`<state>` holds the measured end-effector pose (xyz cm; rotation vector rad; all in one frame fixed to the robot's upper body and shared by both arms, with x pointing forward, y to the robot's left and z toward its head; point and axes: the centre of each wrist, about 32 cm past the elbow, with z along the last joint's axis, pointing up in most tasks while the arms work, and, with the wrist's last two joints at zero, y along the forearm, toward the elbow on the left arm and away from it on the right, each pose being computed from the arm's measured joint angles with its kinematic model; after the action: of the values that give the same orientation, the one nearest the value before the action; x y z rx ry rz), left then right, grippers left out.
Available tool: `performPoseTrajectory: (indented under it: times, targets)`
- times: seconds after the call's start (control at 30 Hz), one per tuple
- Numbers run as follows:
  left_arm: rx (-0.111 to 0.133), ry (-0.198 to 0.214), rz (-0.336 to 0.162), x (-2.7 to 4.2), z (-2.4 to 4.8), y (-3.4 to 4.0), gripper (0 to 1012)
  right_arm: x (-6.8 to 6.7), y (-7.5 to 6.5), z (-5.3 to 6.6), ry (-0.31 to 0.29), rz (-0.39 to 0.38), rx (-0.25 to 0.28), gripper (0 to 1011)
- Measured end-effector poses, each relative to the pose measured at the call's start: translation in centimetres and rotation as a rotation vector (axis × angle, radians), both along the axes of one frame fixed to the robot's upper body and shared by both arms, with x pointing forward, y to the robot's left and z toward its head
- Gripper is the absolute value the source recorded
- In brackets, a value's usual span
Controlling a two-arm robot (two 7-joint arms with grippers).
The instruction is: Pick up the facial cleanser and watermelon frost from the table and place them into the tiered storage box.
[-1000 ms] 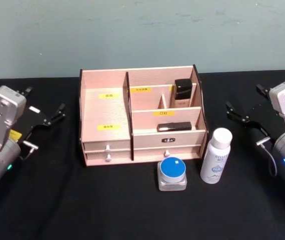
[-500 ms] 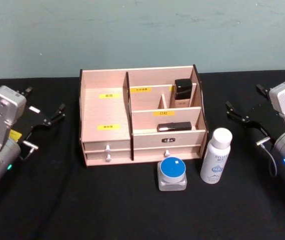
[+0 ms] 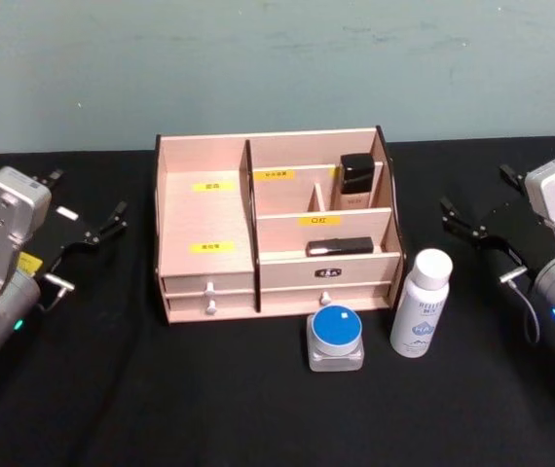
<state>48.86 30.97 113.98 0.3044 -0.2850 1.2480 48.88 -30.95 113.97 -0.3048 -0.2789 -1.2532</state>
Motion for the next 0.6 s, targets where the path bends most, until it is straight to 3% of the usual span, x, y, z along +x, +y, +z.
performPoseTrajectory:
  times: [0.13, 0.33, 0.6]
  targets:
    - [0.000, 0.000, 0.000, 0.00, 0.00, 0.00, 1010, -0.3, -0.2, 0.4, -0.005, 0.002, 0.017, 1002]
    - [0.000, 0.000, 0.000, 0.00, 0.00, 0.00, 1010, -1.7, -0.7, 2.8, -0.058, 0.037, 0.065, 1002]
    - [0.000, 0.000, 0.000, 0.00, 0.00, 0.00, 1010, -5.6, -0.8, 6.5, -0.100, 0.147, 0.131, 1003]
